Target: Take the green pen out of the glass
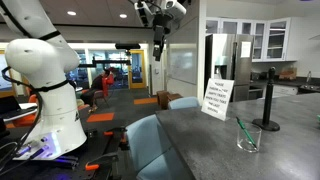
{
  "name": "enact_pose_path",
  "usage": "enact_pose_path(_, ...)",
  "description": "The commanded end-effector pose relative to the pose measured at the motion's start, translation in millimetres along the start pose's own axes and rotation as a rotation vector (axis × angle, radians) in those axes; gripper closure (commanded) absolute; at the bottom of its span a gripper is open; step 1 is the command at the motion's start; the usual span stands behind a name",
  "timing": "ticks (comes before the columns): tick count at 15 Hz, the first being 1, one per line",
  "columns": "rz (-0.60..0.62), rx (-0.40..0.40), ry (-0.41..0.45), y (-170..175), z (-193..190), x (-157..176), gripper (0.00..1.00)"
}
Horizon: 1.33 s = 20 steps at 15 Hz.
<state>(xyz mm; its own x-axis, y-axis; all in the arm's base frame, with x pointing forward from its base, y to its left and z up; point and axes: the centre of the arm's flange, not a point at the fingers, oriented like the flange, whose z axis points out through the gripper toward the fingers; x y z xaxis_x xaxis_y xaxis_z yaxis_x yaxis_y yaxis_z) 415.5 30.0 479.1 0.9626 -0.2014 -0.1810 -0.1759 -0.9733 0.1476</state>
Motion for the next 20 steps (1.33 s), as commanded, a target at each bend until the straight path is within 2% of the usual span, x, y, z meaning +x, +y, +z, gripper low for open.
enact_pose_path(1, 0.0, 0.0, 0.001, 0.0, -0.3, 0.1, 0.0)
enact_pose_path(10, 0.024, 0.001, 0.004, -1.9, 1.6, 5.7, 0.0)
enact_pose_path(12, -0.048, 0.014, 0.044, -4.6, 8.3, 24.3, 0.0)
enact_pose_path(13, -0.039, 0.022, 0.076, -6.5, 11.7, 36.2, 0.0)
enact_pose_path(16, -0.118, 0.064, 0.196, -10.2, 27.8, 82.4, 0.0)
enact_pose_path(18, -0.031, 0.099, 0.229, -9.9, 39.4, 116.8, 0.0)
enact_pose_path(20, 0.115, 0.121, 0.231, -6.9, 50.5, 151.1, 0.0)
